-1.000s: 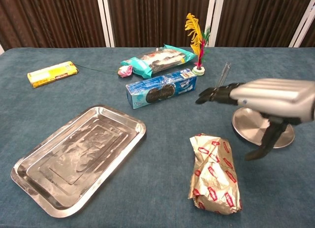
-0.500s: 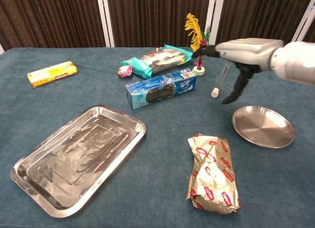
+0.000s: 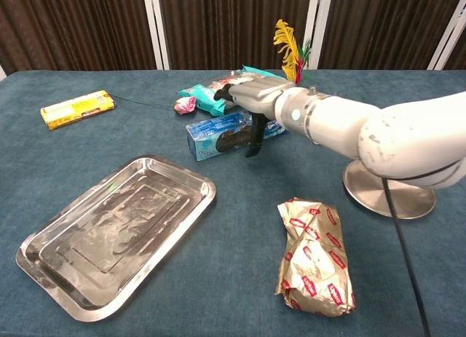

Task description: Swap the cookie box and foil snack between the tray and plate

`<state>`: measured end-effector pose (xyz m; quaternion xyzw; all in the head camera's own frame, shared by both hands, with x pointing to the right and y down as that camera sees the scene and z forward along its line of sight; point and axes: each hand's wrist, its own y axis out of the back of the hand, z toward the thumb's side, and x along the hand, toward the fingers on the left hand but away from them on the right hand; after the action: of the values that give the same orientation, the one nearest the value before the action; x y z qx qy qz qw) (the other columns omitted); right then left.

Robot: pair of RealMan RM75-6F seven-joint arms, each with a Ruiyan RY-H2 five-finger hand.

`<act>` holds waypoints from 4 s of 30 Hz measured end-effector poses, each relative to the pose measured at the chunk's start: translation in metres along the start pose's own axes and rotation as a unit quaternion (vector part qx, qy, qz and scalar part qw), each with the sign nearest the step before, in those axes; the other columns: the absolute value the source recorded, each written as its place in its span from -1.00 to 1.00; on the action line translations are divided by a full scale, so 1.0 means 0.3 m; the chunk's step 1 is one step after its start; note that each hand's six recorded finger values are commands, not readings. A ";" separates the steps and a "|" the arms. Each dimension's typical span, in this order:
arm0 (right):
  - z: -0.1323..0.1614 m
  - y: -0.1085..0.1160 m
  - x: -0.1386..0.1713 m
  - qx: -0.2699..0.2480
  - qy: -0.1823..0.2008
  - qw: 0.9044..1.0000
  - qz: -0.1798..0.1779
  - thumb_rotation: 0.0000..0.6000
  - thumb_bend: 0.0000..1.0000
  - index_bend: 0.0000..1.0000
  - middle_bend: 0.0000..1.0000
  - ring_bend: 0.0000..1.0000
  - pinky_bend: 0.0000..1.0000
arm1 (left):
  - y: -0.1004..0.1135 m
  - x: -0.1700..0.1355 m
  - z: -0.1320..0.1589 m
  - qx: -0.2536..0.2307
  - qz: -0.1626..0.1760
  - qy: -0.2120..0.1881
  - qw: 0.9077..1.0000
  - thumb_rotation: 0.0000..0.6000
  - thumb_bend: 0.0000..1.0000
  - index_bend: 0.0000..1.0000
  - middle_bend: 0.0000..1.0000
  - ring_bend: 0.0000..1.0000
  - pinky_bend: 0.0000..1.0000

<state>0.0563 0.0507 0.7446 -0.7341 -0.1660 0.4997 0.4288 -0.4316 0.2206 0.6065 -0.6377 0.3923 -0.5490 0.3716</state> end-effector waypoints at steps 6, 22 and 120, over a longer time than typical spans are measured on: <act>0.038 -0.025 -0.061 0.018 -0.022 1.000 -0.005 1.00 -0.62 -0.22 -0.40 -0.75 -0.49 | -0.002 0.010 -0.022 0.002 -0.002 0.006 1.000 1.00 -0.23 -1.00 -1.00 -1.00 -0.94; 0.022 0.025 -0.089 0.076 -0.049 0.991 -0.098 1.00 -0.34 0.79 0.34 0.21 0.67 | -0.019 0.031 -0.042 0.006 -0.019 0.017 1.000 1.00 -0.21 -1.00 -1.00 -1.00 -0.93; -0.846 0.027 1.400 -0.264 -0.156 0.949 -0.076 1.00 -0.63 -1.00 -1.00 -1.00 -1.00 | -0.251 -0.037 1.097 0.027 -0.164 -0.496 0.852 1.00 -0.19 -1.00 -1.00 -1.00 -0.95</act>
<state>0.4642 0.2106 0.5237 -0.7189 -0.4125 0.5123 0.2248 -0.0992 0.2761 0.6303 -0.8699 0.0304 -0.2229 0.4389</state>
